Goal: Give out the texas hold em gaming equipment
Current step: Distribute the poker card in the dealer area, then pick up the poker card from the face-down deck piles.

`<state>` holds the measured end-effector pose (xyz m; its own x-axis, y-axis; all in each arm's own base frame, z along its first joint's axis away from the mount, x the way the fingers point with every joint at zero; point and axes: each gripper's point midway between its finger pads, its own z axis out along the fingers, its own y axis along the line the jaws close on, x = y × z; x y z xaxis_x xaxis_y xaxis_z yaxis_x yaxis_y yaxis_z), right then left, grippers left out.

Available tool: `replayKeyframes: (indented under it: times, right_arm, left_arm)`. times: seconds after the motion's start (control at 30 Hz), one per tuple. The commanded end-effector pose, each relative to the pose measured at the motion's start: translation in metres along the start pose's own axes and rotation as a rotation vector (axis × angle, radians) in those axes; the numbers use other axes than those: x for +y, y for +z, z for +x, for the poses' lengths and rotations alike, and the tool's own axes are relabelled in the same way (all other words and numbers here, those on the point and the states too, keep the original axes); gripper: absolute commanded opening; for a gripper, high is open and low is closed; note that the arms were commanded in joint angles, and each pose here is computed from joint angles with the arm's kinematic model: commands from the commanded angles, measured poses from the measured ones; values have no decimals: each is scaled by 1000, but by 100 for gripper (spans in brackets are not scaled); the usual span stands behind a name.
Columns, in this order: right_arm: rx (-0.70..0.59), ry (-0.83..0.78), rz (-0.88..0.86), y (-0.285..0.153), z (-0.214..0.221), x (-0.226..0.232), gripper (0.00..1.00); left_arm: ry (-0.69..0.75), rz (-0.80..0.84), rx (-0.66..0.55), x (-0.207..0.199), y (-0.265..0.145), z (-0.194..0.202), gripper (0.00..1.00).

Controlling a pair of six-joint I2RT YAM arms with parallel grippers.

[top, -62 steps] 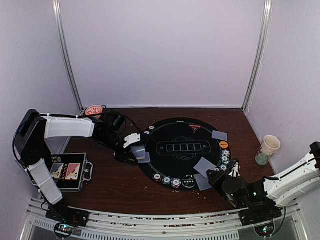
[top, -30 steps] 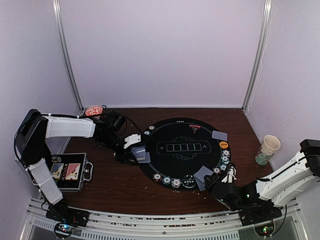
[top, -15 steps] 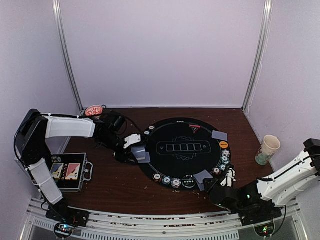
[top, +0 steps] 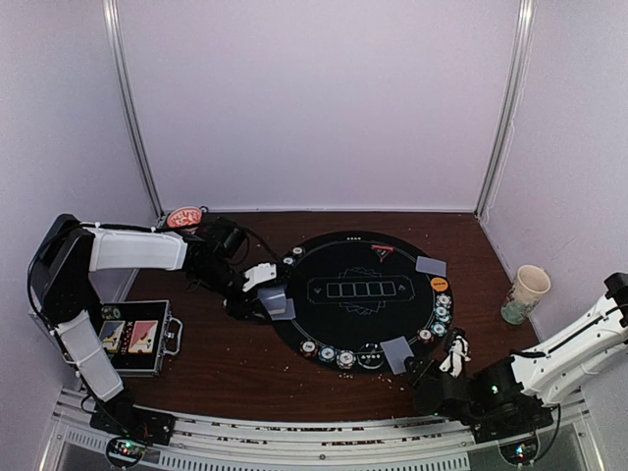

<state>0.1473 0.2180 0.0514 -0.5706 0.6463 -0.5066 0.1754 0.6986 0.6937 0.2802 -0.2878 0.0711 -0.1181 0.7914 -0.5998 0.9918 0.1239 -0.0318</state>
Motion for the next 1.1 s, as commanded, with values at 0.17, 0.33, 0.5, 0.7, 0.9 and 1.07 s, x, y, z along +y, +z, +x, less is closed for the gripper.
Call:
replayKeyframes:
  times: [0.17,0.33,0.5,0.7,0.9,1.07]
  right_arm:
    - [-97,-48,-50,-20,-27,31,32]
    - [-184,-146,-167,-34,-43,94,55]
    - [-161,-172,-238,-26,-50,133,71]
    - [73,-144,-420,27,-42,167,74]
    - [273,-253,-522,79,-9,220,77]
    - [425,-246,-642,117,22,251,76]
  left_arm:
    - [11,-11,-27,4,-1,-8,49]
    - [11,-12,-29,4,-1,-8,49]
    - [15,-12,-33,3,-3,-9,49]
    - [17,-13,-37,2,-5,-10,49]
    - [22,-11,-41,1,-7,-11,49]
    - [28,-10,-47,0,-8,-12,49]
